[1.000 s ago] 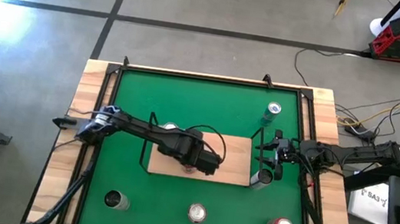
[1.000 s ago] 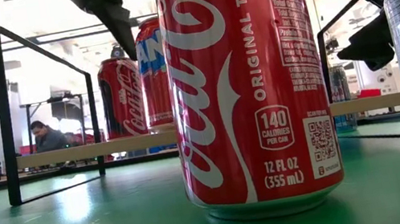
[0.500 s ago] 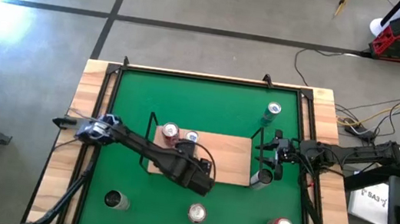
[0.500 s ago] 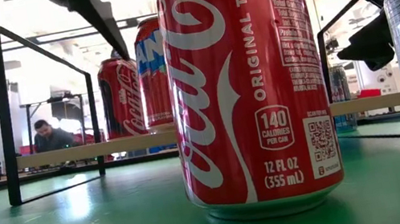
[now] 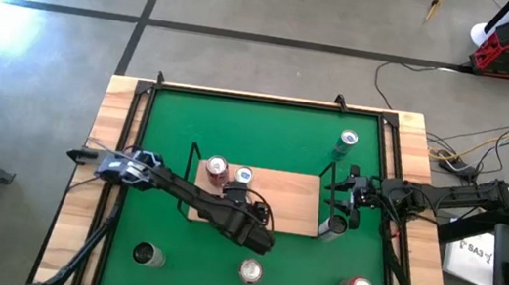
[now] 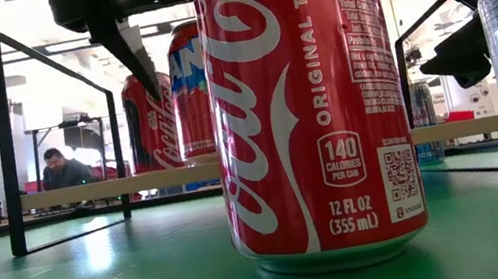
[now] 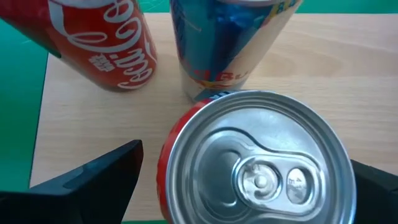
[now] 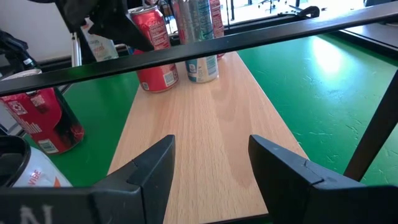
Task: Place canned beverage on shelf
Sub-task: Put the top orange soda can on the shelf
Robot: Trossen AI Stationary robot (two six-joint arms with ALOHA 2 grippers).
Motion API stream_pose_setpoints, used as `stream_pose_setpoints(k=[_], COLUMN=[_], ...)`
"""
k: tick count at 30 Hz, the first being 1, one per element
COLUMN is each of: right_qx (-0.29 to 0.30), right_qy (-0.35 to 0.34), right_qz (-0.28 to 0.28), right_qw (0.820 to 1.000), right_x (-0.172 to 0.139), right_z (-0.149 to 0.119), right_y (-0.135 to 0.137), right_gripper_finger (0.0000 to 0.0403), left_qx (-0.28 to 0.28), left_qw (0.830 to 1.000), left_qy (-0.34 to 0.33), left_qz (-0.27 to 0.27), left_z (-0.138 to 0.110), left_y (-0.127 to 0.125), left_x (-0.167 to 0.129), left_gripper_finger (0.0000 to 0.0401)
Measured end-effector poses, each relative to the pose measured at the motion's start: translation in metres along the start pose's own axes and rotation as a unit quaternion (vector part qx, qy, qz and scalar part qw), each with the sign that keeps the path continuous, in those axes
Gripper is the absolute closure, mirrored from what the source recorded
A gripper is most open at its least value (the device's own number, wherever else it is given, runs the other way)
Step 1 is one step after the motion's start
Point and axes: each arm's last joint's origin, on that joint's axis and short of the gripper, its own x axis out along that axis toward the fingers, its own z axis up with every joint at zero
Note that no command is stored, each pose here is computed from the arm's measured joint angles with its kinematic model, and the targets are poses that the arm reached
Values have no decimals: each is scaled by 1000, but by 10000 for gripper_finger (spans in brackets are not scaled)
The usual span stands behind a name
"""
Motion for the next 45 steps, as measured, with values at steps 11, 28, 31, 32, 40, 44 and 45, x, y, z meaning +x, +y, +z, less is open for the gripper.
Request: stream_pose_setpoints(k=[11, 28, 31, 32, 40, 44, 45], right_qx=[0, 0, 0, 0, 0, 0, 0], right_qy=[0, 0, 0, 0, 0, -1, 0], right_qz=[0, 0, 0, 0, 0, 0, 0], right_qw=[1000, 1000, 1000, 1000, 1000, 1000, 1000], right_x=[0, 0, 0, 0, 0, 0, 0], right_z=[0, 0, 0, 0, 0, 0, 0], right_y=[0, 0, 0, 0, 0, 0, 0], right_gripper_finger=[207, 207, 207, 207, 207, 207, 207], left_qx=[5, 19, 24, 25, 57, 74, 77], left_qw=[1000, 996, 995, 995, 994, 992, 992], left_qy=[6, 68, 67, 63, 40, 37, 43], left_qz=[-4, -46, -64, -68, -88, -91, -90], left_z=[-3, -2, -1, 0, 2, 9, 12], left_y=[-1, -10, -14, -15, -37, -44, -44], left_x=[-1, -18, -21, -21, -11, 1, 1], left_gripper_finger=[73, 97, 98, 100, 103, 103, 103])
